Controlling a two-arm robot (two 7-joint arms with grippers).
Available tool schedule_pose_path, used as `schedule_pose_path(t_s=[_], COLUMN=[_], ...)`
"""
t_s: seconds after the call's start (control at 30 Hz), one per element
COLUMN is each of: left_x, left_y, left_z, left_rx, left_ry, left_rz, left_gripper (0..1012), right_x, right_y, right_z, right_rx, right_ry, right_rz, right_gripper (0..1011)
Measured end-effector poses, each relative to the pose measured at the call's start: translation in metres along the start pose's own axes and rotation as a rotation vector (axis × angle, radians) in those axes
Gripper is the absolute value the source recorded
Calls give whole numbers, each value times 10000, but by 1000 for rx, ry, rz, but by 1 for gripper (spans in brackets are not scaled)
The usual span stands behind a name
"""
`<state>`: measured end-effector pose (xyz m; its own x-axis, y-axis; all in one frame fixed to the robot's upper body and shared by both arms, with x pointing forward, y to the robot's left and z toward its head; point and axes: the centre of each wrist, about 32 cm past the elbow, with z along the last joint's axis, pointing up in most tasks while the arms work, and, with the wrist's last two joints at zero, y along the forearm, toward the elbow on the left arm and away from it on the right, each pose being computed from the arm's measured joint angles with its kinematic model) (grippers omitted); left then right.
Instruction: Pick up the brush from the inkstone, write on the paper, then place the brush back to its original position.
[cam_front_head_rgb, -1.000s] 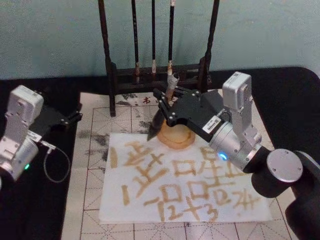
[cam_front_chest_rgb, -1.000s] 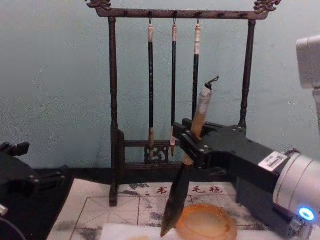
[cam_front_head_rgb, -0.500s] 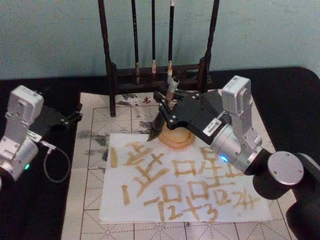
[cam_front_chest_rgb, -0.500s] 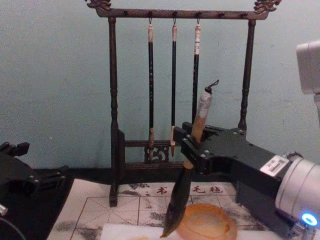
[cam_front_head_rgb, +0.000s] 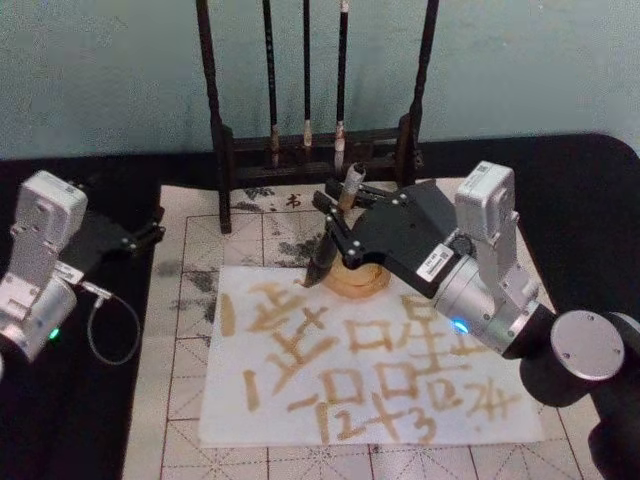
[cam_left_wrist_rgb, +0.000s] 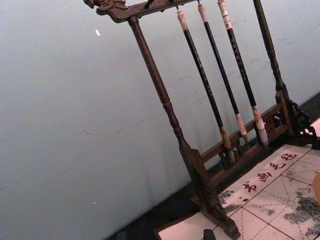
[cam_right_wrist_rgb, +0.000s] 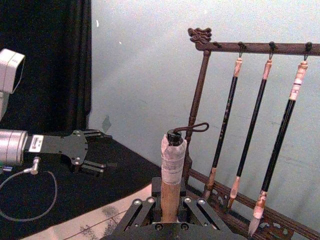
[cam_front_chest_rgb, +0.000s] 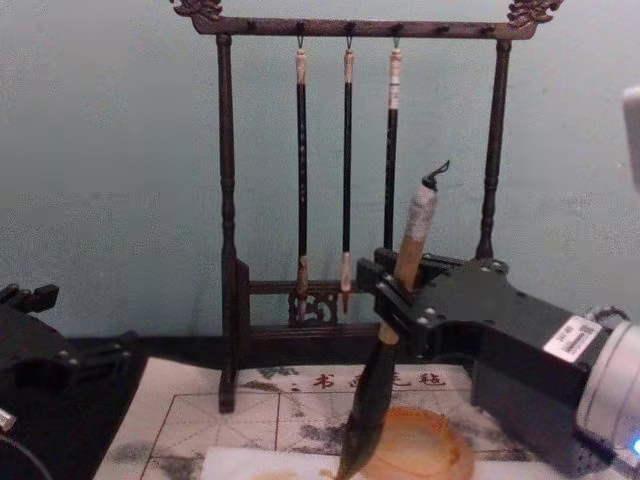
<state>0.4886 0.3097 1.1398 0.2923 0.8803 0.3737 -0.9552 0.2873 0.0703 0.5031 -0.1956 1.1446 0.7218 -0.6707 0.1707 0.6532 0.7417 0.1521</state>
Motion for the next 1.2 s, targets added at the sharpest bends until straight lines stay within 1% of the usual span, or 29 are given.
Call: schedule_pose_path(t_s=[0.73, 1.2], left_x=[0, 0], left_y=[0, 0], left_z=[0, 0], left_rx=[0, 0], left_ry=[0, 0], left_rz=[0, 0], left_gripper=[1001, 1001], right_x=[-2, 18], right_y=[-177, -329], right_z=[67, 116], right_rx=[-6, -8], right_ry=[-29, -37], right_rz=[34, 49], right_gripper=[179, 179])
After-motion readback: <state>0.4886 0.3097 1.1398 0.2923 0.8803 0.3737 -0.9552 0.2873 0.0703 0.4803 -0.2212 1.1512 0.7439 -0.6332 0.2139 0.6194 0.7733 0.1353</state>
